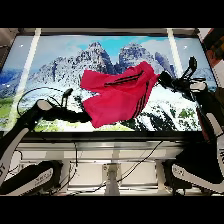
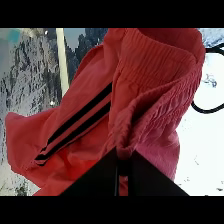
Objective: Fold the clothes and pants, and hang the long-sleeved shirts on hangers.
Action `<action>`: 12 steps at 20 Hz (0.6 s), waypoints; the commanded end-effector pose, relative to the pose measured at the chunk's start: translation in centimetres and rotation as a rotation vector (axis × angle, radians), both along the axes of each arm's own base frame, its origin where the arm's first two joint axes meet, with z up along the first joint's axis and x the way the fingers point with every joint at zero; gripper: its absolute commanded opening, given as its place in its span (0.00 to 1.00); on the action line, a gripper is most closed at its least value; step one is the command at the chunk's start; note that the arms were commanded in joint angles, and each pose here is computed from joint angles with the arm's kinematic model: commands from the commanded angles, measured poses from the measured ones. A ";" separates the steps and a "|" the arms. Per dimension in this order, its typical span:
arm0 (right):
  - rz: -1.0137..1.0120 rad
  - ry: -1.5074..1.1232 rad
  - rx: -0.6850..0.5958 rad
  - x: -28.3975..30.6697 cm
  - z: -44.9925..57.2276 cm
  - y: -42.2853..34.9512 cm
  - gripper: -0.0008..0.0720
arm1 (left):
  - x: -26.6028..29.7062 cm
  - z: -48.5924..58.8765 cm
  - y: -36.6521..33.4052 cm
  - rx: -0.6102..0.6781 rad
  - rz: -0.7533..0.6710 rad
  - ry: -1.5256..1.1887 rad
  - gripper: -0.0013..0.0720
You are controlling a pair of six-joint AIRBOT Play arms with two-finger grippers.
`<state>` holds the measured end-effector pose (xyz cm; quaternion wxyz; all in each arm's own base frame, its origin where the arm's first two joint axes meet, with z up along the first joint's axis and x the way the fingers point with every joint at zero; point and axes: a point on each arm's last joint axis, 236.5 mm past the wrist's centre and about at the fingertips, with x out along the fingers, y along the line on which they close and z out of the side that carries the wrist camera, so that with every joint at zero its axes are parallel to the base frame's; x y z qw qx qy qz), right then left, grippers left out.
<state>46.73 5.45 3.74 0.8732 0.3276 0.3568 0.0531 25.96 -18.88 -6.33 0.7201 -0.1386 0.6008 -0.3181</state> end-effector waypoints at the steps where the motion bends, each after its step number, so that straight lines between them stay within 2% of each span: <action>1: 0.002 0.000 -0.004 0.0 -0.1 0.1 0.03 | -1.2 -0.4 -3.1 -0.009 -0.136 -0.105 0.97; 5: 0.006 0.003 -0.003 -0.1 -0.1 0.2 0.03 | -0.3 -1.2 -4.4 0.025 -0.135 -0.173 0.97; 10: 0.006 0.004 -0.002 -0.1 -0.1 0.2 0.03 | -1.4 -3.4 -6.1 -0.001 -0.134 -0.086 0.97; 11: 0.006 0.004 -0.002 -0.1 -0.1 0.2 0.03 | -1.5 -3.7 -6.4 -0.006 -0.133 -0.082 0.89; 12: 0.007 0.005 -0.002 -0.1 -0.1 0.2 0.03 | -1.3 -3.6 -6.6 -0.015 -0.117 -0.082 0.71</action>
